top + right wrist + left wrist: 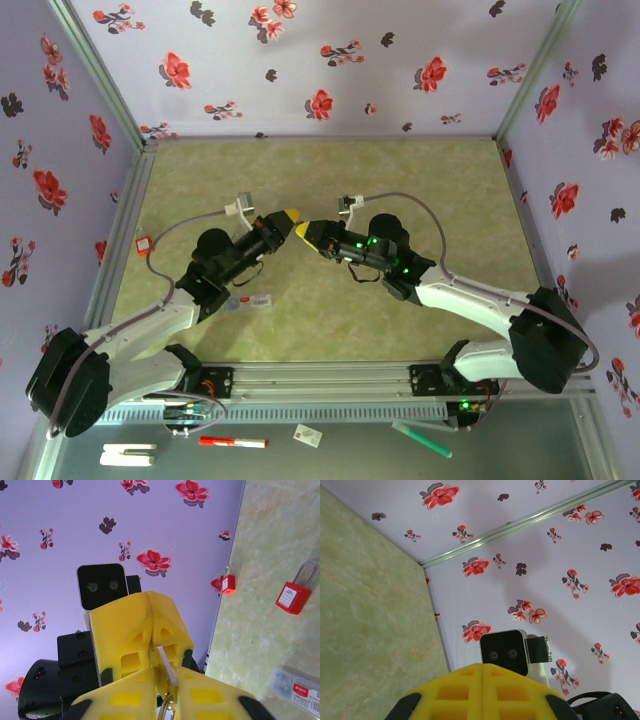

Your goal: Unlock with the key

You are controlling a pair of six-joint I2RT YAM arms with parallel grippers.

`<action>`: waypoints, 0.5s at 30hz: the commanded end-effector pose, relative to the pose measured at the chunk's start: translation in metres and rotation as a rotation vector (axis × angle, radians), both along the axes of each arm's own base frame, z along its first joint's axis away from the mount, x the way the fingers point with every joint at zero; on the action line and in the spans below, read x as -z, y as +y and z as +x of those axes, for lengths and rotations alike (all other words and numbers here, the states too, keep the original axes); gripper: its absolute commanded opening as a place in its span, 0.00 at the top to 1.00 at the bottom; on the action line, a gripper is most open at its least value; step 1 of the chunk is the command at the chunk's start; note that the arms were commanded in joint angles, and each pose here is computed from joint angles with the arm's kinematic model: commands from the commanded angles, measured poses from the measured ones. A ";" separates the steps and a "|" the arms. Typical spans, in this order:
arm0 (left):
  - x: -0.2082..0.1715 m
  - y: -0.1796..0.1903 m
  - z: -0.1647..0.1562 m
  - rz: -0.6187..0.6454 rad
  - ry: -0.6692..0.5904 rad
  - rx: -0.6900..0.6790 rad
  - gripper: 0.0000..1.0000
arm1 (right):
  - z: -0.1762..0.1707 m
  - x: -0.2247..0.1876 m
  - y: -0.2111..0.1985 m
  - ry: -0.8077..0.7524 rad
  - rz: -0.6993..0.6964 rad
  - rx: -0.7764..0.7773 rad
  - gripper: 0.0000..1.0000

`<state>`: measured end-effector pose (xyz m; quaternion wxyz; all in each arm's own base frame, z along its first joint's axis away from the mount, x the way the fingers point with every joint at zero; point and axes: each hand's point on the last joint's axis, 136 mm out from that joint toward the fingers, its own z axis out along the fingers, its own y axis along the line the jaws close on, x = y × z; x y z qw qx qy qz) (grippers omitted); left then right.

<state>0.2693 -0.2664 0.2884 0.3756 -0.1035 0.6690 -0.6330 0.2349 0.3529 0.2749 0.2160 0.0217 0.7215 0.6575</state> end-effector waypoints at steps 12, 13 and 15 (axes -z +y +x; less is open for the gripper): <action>0.025 0.009 0.002 0.044 0.068 -0.028 0.32 | -0.008 -0.021 -0.012 -0.109 -0.014 0.000 1.00; 0.022 0.017 0.004 0.052 0.073 -0.053 0.24 | -0.009 -0.017 -0.014 -0.105 -0.037 0.004 1.00; 0.017 0.039 0.010 0.076 0.087 -0.114 0.11 | -0.011 -0.003 -0.020 -0.091 -0.105 0.013 1.00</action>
